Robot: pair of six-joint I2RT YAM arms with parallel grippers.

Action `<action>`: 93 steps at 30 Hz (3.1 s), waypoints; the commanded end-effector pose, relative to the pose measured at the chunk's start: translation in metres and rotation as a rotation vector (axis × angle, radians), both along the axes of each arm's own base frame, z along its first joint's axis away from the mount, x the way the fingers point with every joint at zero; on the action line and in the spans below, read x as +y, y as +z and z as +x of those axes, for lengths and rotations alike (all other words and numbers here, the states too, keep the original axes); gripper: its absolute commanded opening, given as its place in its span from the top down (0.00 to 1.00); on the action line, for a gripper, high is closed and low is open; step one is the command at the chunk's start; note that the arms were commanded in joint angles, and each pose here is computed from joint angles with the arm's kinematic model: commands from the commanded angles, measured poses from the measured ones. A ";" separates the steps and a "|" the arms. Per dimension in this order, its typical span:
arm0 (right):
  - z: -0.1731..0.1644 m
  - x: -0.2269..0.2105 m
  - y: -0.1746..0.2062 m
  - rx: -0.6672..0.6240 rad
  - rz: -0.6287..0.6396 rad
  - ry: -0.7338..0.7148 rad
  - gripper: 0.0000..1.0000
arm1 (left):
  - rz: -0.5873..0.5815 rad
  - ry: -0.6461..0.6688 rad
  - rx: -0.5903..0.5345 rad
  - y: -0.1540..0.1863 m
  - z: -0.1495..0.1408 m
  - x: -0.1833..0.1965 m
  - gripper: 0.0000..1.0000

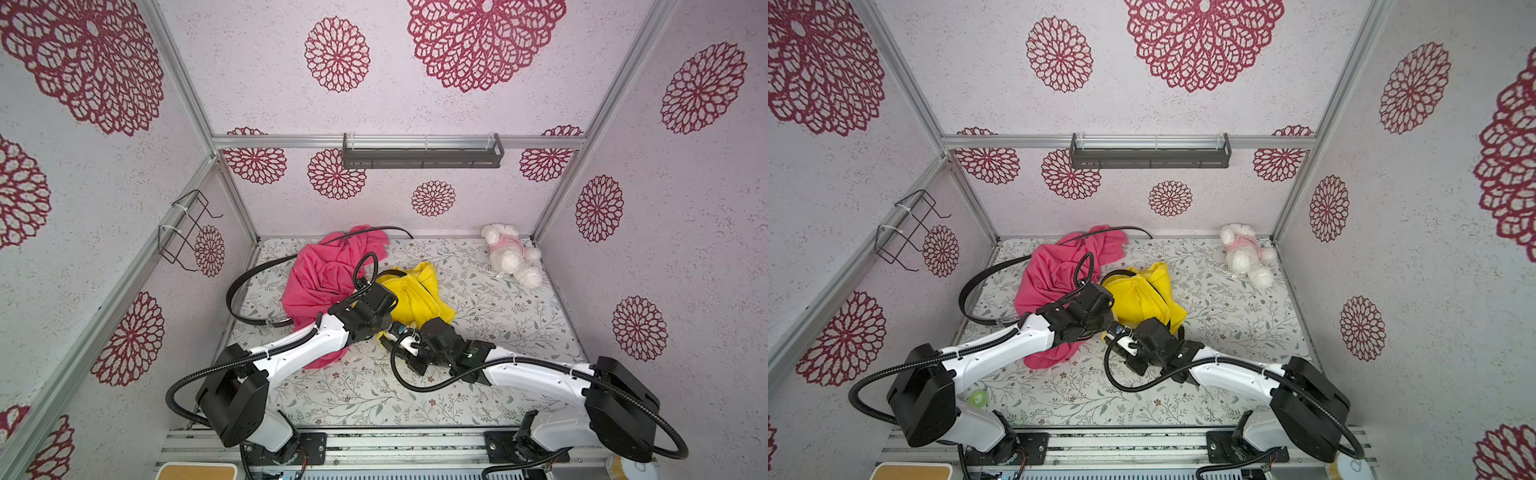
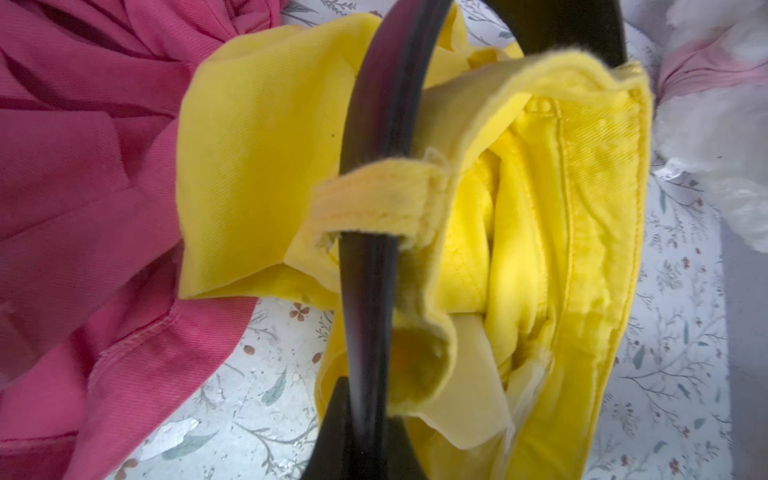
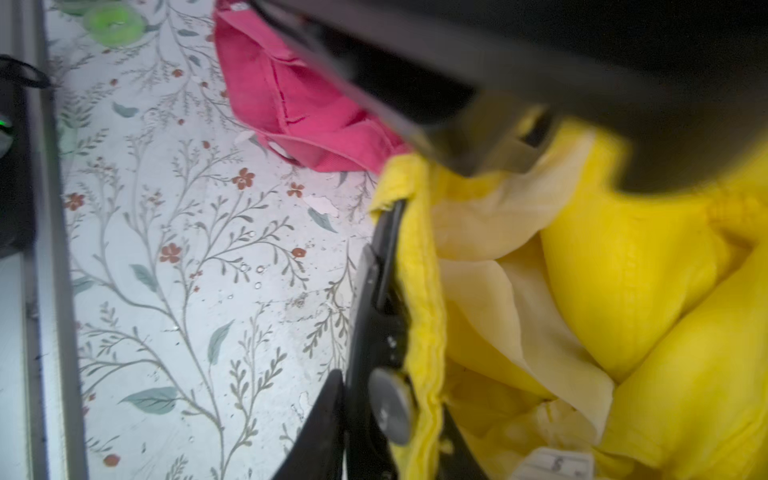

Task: Remove the belt from the trousers
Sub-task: Adjust the trousers at the center of the board, then remove the belt from the trousers.

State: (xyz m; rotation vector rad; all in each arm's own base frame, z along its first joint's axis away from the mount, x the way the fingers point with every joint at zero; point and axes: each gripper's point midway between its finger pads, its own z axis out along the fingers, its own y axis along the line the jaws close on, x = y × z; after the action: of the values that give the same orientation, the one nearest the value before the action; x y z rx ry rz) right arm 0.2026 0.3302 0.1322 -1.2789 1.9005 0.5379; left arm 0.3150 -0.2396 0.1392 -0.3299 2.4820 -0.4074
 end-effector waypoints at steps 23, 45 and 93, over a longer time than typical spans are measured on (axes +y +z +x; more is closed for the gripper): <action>-0.062 0.005 0.272 -0.016 0.318 0.312 1.00 | 0.214 0.306 -0.343 0.144 -0.054 0.177 0.03; 0.071 -0.060 -0.018 0.608 0.044 -0.262 0.90 | 0.181 0.080 -0.205 0.077 -0.005 0.114 0.03; 0.092 -0.122 -0.022 0.238 -0.219 -0.543 0.03 | -0.016 -0.515 -0.073 0.015 -0.051 -0.059 1.00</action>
State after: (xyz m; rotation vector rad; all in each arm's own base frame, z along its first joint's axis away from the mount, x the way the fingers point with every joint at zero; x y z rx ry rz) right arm 0.2819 0.2127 0.0889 -0.7611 2.5516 0.3145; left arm 0.2655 -0.2920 0.1192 0.3236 2.5289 -0.5665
